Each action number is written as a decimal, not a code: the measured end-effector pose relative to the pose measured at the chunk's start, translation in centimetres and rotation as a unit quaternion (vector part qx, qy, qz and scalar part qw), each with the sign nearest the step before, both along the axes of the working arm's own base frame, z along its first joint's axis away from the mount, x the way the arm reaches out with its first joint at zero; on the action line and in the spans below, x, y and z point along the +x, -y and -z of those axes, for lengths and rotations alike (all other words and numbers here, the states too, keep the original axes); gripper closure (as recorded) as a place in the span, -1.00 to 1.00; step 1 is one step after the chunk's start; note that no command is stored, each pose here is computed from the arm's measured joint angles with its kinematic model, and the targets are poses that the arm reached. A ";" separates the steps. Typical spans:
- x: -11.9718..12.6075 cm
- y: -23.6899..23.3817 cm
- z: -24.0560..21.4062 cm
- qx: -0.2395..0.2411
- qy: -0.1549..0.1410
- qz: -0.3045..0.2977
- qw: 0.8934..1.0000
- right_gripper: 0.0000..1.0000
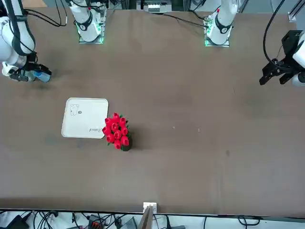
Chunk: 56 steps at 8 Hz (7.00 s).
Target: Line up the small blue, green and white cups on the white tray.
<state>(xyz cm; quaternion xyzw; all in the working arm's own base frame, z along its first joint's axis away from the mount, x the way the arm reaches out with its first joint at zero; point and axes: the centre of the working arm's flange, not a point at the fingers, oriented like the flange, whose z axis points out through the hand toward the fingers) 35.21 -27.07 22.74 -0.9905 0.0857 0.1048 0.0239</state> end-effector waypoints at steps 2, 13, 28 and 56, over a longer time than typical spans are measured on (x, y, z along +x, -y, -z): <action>-0.1 0.1 0.3 -0.001 0.002 0.001 1.000 0.07; 17.6 -29.0 -12.1 -0.028 0.055 -0.108 0.992 0.90; 25.4 -45.3 -6.0 -0.033 0.053 -0.011 0.998 -0.83; 2.0 14.3 -0.8 -0.119 -0.039 0.571 0.811 -0.56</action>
